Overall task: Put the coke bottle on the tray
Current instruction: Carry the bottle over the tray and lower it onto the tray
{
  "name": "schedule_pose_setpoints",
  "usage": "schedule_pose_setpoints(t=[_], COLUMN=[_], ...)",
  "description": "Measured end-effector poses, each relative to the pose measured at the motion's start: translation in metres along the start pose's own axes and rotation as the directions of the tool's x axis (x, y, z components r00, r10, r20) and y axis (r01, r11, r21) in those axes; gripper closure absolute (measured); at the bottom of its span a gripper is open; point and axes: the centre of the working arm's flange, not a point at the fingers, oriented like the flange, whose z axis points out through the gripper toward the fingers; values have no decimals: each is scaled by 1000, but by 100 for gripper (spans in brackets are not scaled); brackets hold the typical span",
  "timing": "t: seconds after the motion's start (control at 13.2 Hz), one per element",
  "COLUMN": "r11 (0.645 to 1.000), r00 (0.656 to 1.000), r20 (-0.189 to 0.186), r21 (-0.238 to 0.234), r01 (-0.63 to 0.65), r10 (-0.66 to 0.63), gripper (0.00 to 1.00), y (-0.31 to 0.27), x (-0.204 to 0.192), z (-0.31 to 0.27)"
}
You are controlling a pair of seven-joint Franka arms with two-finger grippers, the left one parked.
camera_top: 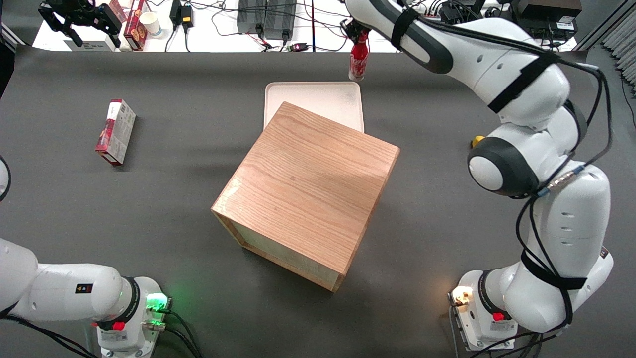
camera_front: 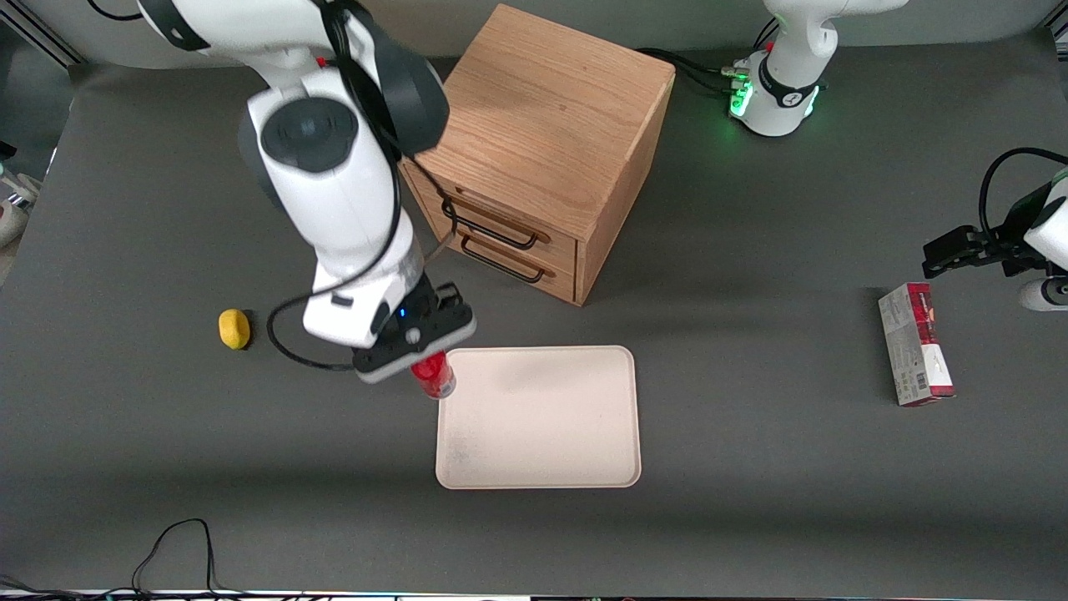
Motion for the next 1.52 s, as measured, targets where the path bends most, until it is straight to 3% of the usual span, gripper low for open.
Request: schedule_pose_setpoints(t=[0.15, 0.23, 0.38, 0.68, 1.14, 1.52], r11=[996, 994, 995, 997, 998, 998], r00=[998, 997, 998, 997, 998, 999], r20=[-5, -14, -10, -52, -26, -22], r21=[67, 75, 73, 53, 40, 34], r01=[-59, -74, -69, -51, -48, -48], r10=[60, 75, 70, 54, 49, 49], gripper=[68, 68, 68, 68, 68, 68], y=[28, 36, 31, 20, 18, 19], x=[10, 15, 17, 26, 24, 23], z=[41, 59, 83, 134, 192, 197])
